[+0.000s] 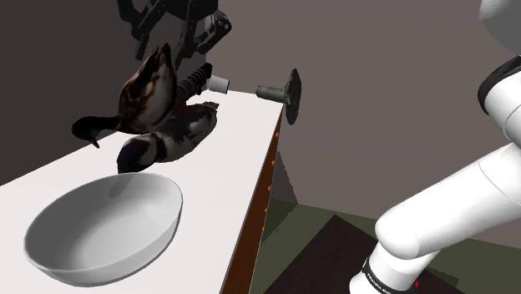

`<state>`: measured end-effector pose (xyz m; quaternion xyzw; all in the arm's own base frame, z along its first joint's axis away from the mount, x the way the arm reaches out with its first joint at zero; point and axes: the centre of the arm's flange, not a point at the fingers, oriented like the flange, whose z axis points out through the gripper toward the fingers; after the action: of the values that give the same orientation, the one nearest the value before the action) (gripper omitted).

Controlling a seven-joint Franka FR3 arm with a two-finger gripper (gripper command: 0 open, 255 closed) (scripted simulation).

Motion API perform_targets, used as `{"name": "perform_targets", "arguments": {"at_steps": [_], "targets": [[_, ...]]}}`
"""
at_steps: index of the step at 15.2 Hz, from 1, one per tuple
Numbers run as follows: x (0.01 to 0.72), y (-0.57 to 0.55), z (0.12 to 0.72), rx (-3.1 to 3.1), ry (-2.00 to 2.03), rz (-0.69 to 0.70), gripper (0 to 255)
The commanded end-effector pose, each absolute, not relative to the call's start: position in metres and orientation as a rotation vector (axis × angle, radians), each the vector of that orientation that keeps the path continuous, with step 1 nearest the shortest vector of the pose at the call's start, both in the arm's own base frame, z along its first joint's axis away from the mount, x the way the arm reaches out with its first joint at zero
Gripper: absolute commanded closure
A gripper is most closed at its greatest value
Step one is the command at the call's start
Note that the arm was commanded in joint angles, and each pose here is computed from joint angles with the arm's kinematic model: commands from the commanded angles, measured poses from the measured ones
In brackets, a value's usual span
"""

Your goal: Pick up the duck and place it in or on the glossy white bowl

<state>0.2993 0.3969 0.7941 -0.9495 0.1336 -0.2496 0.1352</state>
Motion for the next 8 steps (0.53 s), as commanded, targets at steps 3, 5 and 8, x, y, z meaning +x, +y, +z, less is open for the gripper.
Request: {"name": "perform_targets", "arguments": {"at_steps": [3, 5, 8], "targets": [[0.297, 0.445, 0.805, -2.747, 0.390, -0.723, 255], [0.296, 0.460, 0.803, -2.747, 0.390, -0.723, 255], [0.296, 0.460, 0.787, -2.747, 0.390, -0.723, 255]]}}
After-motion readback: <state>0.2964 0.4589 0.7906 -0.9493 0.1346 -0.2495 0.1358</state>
